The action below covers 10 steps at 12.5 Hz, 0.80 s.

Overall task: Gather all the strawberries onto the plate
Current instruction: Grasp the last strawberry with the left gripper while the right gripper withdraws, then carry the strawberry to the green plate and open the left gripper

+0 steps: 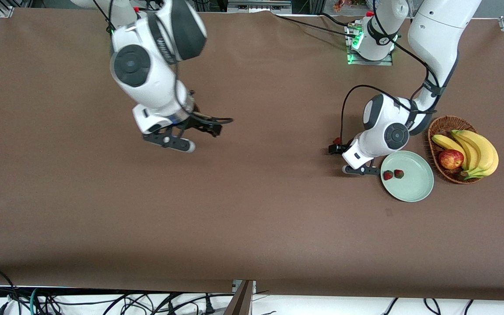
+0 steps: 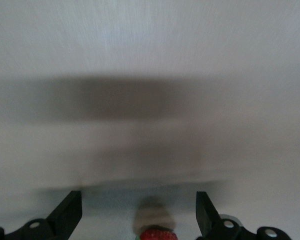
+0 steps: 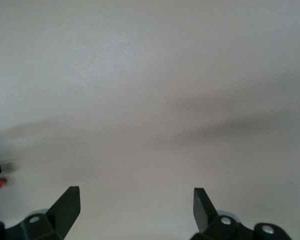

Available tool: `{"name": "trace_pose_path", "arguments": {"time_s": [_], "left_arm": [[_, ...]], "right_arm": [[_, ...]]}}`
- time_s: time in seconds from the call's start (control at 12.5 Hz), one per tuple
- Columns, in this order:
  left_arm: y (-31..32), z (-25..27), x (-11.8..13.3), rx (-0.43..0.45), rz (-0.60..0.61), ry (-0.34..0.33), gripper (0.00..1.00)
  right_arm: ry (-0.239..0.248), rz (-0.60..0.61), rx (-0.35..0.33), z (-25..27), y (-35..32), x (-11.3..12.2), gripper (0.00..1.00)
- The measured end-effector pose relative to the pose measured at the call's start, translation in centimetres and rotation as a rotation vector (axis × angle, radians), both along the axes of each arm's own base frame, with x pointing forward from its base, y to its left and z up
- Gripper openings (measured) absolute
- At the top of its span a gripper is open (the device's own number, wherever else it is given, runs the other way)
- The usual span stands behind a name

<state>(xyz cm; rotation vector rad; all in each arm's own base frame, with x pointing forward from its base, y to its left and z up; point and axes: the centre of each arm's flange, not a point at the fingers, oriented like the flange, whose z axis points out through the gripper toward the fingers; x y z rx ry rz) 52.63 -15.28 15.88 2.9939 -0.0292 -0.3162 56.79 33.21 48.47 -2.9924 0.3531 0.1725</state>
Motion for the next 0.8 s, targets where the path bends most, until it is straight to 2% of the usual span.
{"name": "trace_pose_path", "arguments": {"time_s": [0.24,0.4,0.56,0.8], "left_arm": [[-1.3,-0.5,-1.6,0.003,0.024,0.014,1.0],[-3.0,-0.3,-2.6,0.002,0.037,0.027,1.0],[-3.3,0.2,-2.9,0.007,0.025,0.025,1.0],[-3.0,0.5,-3.7,0.028,-0.006,0.022,1.0]], "right_arm": [[-0.005,0.087,-0.032,4.4,-4.5,-0.5,1.0],[0.013,0.121,-0.04,6.7,-7.7,-1.0,1.0],[-0.001,0.15,-0.045,9.0,-11.4,-1.0,1.0],[-0.03,0.207,-0.039,12.3,-16.4,-2.6,1.0]]}}
